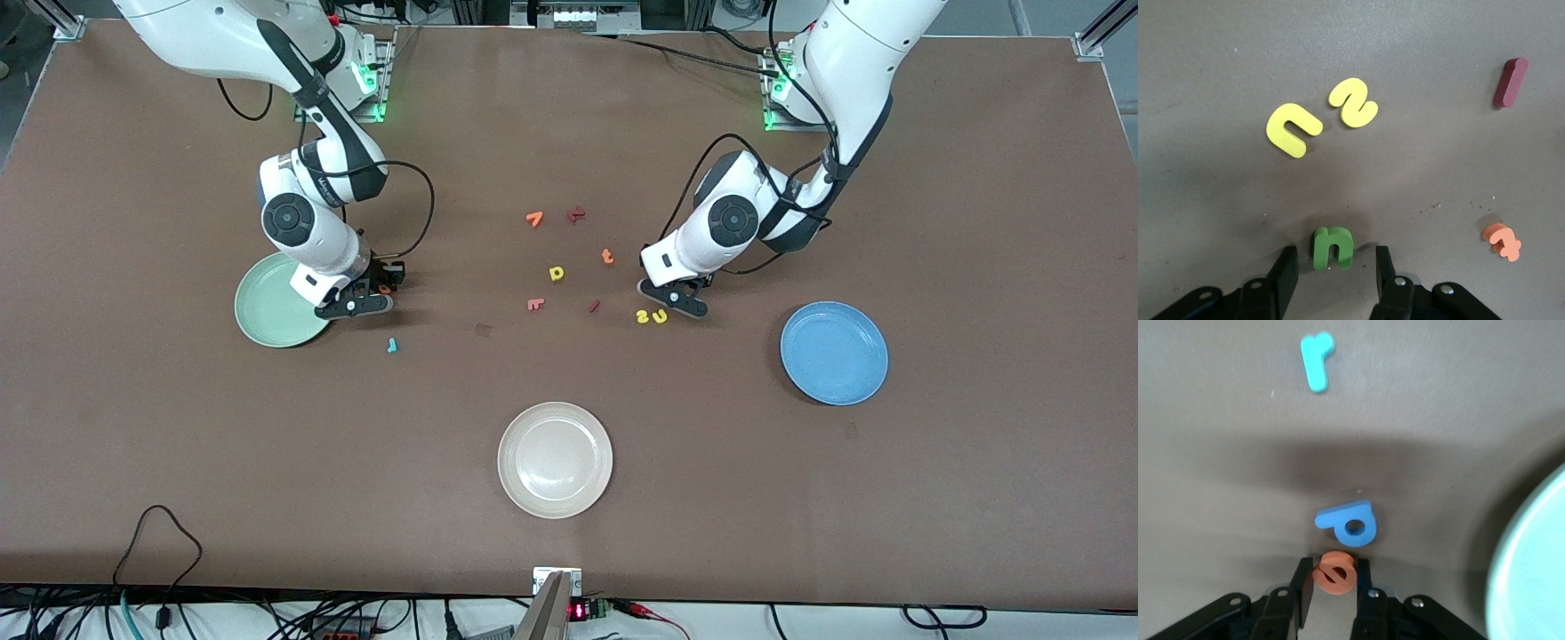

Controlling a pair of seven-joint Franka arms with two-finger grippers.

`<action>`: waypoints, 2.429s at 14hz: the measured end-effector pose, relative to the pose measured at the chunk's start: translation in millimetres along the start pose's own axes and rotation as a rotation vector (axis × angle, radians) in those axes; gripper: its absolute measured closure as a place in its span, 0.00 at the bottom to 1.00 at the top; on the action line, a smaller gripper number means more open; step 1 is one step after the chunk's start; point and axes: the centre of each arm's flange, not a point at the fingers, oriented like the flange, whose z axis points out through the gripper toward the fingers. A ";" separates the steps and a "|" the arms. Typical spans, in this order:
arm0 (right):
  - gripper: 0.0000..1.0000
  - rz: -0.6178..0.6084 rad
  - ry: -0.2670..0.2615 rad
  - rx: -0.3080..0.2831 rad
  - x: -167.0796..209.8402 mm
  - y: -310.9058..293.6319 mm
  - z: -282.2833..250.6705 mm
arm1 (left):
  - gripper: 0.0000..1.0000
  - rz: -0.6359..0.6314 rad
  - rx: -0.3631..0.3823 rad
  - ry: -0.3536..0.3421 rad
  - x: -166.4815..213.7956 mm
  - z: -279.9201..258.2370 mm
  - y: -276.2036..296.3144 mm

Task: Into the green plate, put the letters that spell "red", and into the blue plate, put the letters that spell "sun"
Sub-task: 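Place the e on the green plate while the left gripper places the n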

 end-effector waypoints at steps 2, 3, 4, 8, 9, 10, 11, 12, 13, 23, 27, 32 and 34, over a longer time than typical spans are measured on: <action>0.70 -0.001 -0.005 -0.022 8.1 14.0 -32.5 | 0.55 -0.001 0.001 0.000 0.2 -0.2 -1.0; 0.70 -0.014 -0.011 -0.034 12.8 26.1 -54.4 | 0.66 -0.003 0.002 0.001 0.5 -0.2 -2.2; 0.70 -0.027 -0.013 -0.044 17.4 42.0 -77.0 | 0.66 0.000 0.004 0.001 0.4 -0.1 -1.9; 0.70 -0.052 -0.016 -0.043 16.4 141.6 -111.5 | 0.74 0.029 0.014 0.000 -1.1 0.0 6.8; 0.70 -0.049 -0.034 -0.031 12.3 164.3 -102.1 | 0.74 0.029 0.016 -0.008 -0.9 -0.7 6.8; 0.70 -0.042 -0.054 -0.018 8.5 181.2 -88.9 | 0.74 0.027 0.021 -0.023 0.4 -4.7 6.0; 0.70 -0.037 -0.070 -0.003 6.6 191.6 -73.0 | 0.74 0.019 0.032 -0.048 5.6 -17.5 1.9; 0.70 -0.035 -0.079 0.008 6.9 194.2 -59.9 | 0.74 0.002 0.047 -0.085 13.6 -40.9 -7.2; 0.70 -0.038 -0.085 0.016 7.9 192.6 -50.0 | 0.74 -0.010 0.073 -0.126 22.3 -72.1 -21.3; 0.33 -0.066 -0.091 0.036 13.7 176.5 -22.8 | 0.74 -0.073 0.163 -0.240 38.5 -145.6 -253.7; 0.00 -0.082 -0.039 0.014 24.0 169.8 -49.7 | 0.70 -0.044 0.112 -0.213 49.4 -92.8 -277.3; 0.00 -0.115 0.066 -0.017 32.0 79.8 -113.6 | 0.20 -0.030 0.104 -0.196 60.7 -108.2 -277.9; 0.00 -0.127 0.069 -0.015 30.2 52.9 -115.3 | 0.00 0.001 0.089 -0.216 72.4 -140.0 -251.9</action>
